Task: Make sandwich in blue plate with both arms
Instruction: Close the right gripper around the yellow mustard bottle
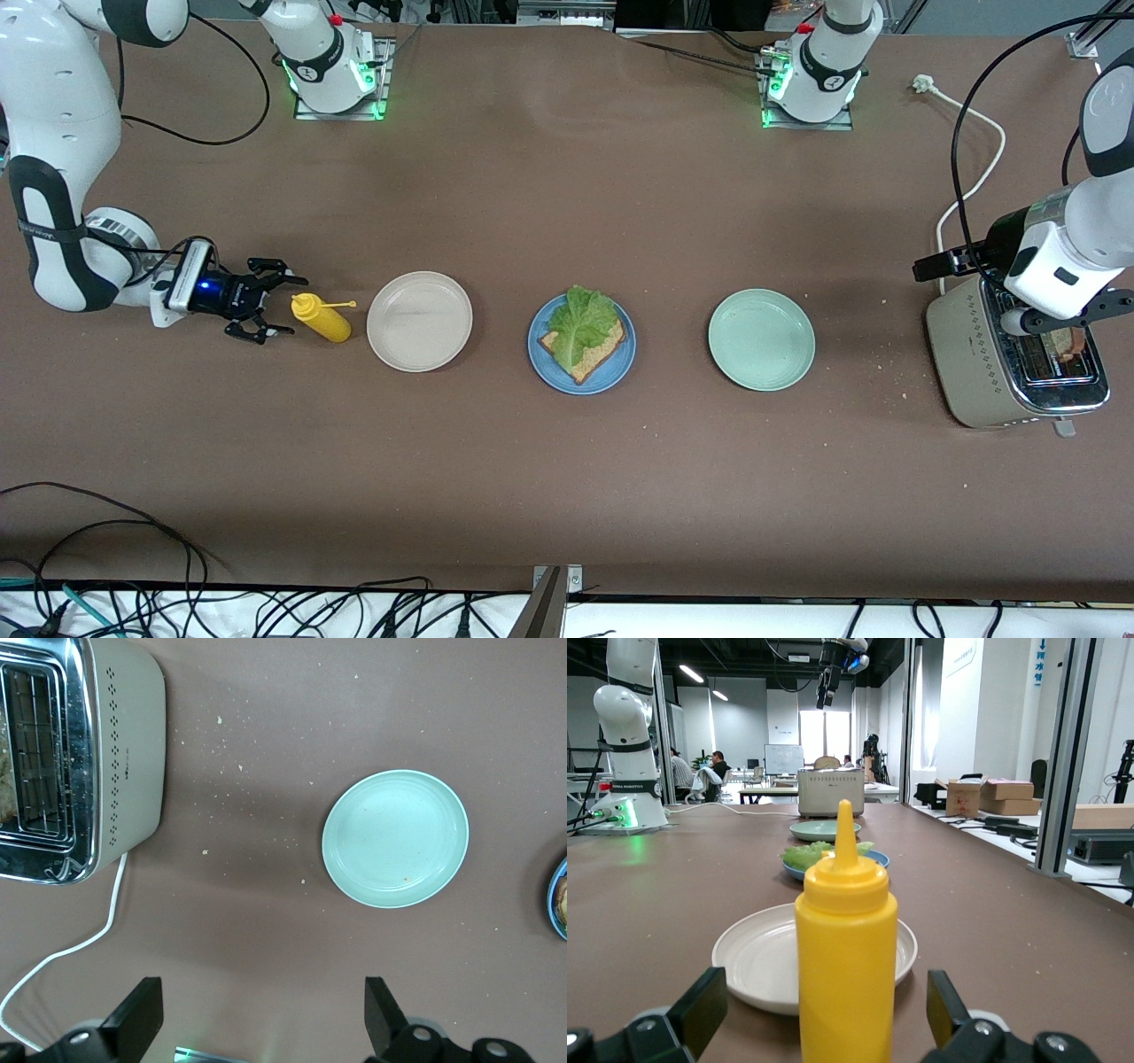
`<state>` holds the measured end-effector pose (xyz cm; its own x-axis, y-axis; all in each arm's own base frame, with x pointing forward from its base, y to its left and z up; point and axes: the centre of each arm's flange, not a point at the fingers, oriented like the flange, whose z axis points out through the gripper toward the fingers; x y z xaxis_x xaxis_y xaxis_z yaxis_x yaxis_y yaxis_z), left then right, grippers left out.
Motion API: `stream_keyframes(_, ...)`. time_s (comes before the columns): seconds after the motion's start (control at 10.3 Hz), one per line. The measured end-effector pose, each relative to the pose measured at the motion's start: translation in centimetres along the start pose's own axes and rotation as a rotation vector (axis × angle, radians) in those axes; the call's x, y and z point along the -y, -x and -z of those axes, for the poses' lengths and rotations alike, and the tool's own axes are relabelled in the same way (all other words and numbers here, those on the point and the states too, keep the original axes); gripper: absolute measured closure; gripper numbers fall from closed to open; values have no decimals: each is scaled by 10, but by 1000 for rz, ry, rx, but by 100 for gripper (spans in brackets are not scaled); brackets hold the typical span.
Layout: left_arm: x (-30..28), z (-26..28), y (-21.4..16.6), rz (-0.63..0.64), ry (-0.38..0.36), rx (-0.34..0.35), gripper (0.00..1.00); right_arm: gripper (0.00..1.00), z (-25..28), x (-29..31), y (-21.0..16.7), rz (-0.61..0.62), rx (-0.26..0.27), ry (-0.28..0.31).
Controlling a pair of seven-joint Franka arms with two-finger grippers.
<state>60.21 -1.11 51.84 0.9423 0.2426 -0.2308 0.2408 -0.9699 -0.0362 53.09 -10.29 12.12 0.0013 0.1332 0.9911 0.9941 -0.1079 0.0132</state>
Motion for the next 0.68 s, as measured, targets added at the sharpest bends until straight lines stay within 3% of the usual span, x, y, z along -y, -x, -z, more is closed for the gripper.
stream_keyframes(0.68, 0, 0, 0, 0, -1, 2, 0, 0, -34, 1, 14, -7, -46, -7)
